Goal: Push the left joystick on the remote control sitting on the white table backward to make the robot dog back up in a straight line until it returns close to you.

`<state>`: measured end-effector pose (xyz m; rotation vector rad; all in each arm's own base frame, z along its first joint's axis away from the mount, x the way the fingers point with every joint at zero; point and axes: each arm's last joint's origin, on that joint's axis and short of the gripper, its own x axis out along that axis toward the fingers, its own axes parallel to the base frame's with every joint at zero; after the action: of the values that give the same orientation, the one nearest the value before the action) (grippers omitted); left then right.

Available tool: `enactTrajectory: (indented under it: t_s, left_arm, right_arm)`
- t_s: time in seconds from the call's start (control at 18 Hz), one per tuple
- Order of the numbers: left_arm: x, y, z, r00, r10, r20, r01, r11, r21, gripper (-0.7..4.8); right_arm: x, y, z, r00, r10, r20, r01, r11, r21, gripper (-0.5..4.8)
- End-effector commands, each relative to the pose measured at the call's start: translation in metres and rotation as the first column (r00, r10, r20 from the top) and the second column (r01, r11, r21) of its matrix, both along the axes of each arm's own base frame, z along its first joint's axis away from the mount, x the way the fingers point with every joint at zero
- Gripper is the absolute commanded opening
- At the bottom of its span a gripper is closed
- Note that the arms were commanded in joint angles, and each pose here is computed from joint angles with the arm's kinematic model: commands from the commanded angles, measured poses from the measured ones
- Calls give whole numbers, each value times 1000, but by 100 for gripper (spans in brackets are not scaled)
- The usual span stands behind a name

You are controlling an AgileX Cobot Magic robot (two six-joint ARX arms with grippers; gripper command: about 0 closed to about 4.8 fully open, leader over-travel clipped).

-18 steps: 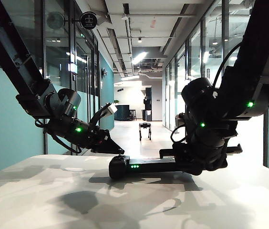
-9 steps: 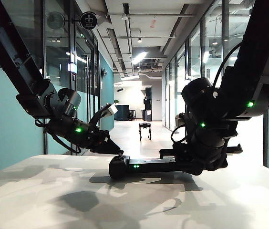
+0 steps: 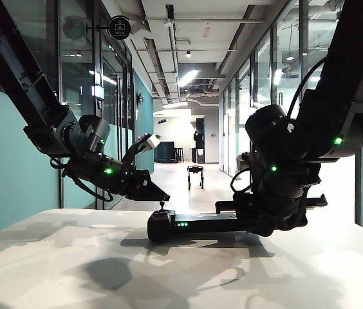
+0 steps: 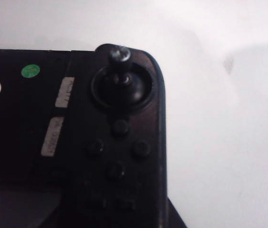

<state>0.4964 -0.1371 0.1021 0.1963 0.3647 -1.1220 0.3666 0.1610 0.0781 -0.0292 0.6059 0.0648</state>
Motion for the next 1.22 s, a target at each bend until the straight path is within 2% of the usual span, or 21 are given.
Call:
enactTrajectory:
  t_s: [0.06,0.33,1.22]
  left_arm:
    - [2,0,5,999,-7,36,7,1000,-13,-6]
    - [3,-1,7,999,-4,41,4,1000,-11,-6]
    - [6,-8,-5,999,-15,35,16,1000,-26,-7]
  right_arm:
    - [3,1,8,998,-32,53,32,999,1,157]
    - [3,0,8,996,-61,57,60,998,10,157]
    - [3,1,8,998,-40,51,38,999,23,157]
